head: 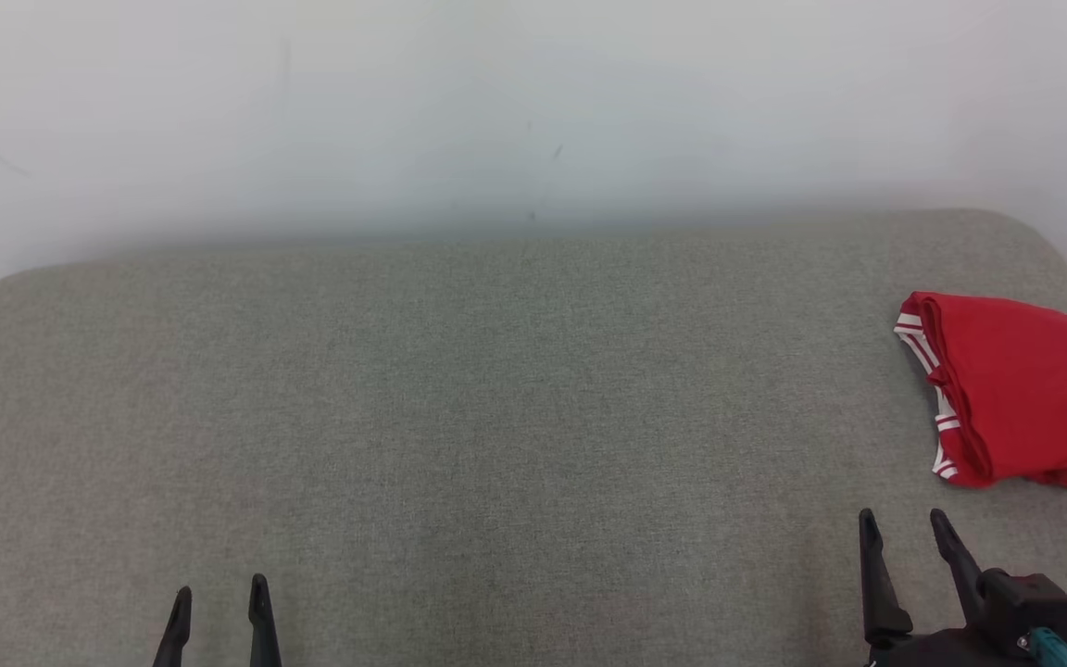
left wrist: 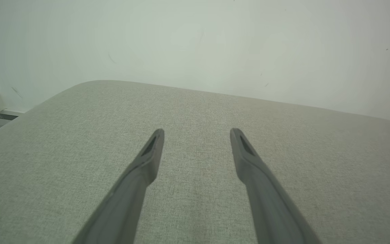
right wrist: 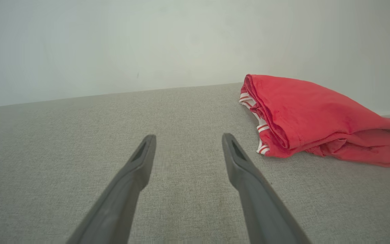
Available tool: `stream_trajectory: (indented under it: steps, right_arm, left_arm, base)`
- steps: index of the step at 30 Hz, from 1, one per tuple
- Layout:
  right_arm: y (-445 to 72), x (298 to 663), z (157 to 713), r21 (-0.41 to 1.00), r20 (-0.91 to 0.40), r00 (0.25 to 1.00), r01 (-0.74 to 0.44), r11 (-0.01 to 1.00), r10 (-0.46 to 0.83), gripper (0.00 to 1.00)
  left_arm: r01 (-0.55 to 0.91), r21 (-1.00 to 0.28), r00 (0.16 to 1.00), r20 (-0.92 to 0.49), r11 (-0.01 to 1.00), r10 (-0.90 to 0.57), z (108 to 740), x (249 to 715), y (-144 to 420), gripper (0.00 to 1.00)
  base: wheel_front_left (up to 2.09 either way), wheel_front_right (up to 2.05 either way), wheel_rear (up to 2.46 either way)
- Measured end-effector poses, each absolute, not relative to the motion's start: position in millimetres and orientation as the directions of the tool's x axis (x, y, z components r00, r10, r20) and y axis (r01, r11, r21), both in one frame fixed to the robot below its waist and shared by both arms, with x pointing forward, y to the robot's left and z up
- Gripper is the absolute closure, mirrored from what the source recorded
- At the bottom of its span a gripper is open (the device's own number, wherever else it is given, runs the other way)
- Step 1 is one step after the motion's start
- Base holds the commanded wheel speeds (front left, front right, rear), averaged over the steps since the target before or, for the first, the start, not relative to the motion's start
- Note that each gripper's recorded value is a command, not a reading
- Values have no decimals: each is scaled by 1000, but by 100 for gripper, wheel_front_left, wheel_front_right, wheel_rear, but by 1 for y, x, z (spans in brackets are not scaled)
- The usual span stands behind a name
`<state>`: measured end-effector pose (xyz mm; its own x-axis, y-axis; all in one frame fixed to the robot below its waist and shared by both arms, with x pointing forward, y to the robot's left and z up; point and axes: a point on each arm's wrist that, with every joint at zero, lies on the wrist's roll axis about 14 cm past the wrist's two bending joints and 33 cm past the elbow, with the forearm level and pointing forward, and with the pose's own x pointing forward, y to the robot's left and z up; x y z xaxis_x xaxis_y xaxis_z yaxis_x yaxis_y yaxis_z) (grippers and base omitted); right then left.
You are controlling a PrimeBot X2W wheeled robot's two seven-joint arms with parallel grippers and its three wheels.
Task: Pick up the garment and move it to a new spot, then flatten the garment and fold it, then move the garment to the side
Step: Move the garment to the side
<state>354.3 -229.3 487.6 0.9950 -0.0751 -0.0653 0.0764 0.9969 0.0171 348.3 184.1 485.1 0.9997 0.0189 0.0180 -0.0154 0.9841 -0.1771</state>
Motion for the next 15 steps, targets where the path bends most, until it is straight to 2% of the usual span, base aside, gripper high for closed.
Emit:
stream_trajectory:
  steps: [15]
  right_arm:
    - [-213, 346, 489, 17, -26, 999, 30, 999, -29, 0]
  left_arm:
    - [-1, -173, 1000, 1, 985, 1, 479, 344, 180, 0]
  base:
    - [0, 0, 0]
